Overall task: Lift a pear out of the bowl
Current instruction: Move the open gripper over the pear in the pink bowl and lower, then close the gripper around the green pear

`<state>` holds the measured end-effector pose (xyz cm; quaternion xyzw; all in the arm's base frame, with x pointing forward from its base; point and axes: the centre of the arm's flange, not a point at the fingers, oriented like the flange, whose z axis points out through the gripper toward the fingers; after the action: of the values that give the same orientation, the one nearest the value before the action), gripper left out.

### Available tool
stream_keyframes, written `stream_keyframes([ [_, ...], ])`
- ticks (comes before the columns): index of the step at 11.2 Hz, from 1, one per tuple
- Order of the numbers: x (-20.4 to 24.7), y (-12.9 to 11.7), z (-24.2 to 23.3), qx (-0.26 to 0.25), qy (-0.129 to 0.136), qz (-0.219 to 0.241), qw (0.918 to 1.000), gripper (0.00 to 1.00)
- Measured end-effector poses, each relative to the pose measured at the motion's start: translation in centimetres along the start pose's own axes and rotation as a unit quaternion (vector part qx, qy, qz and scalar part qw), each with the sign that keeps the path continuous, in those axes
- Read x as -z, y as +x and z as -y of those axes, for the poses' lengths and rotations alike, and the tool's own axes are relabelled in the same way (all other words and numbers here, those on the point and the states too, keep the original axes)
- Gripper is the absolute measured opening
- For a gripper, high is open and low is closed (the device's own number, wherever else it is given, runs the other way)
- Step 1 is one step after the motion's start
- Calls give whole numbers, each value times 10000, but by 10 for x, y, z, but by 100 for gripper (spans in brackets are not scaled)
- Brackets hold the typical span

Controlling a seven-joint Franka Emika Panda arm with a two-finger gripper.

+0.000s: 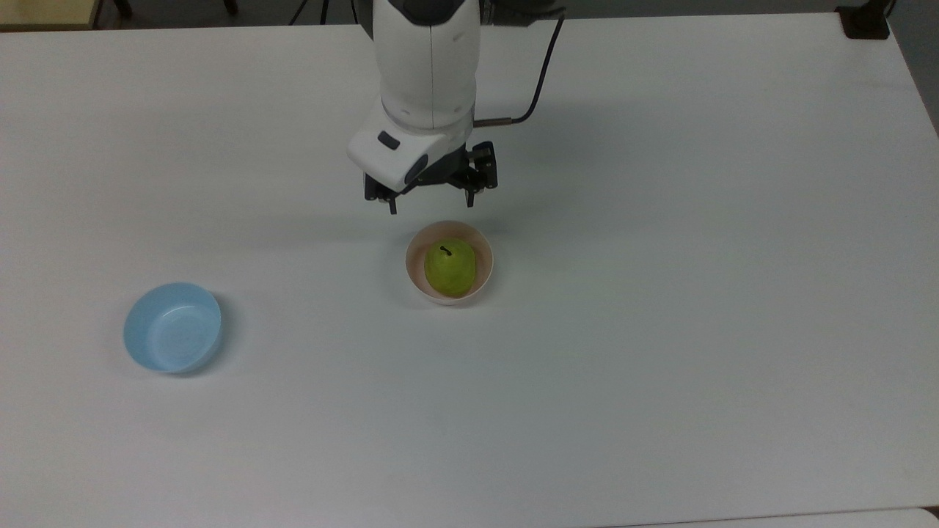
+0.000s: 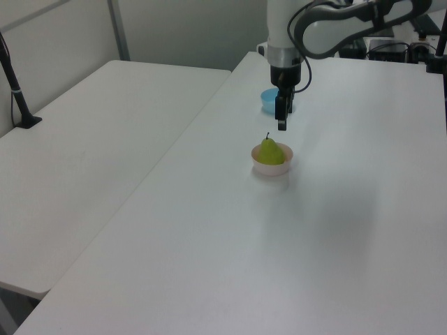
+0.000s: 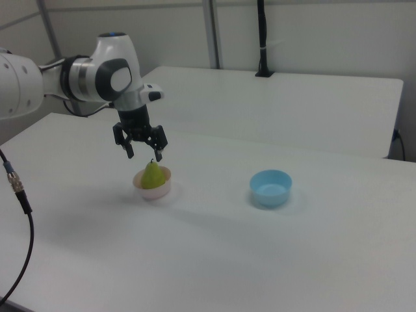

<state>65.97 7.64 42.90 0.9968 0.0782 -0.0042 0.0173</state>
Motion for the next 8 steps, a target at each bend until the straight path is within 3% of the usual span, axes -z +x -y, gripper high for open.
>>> stream_keyframes([
  [8, -66, 21, 22, 209, -12, -6, 9998, 96],
])
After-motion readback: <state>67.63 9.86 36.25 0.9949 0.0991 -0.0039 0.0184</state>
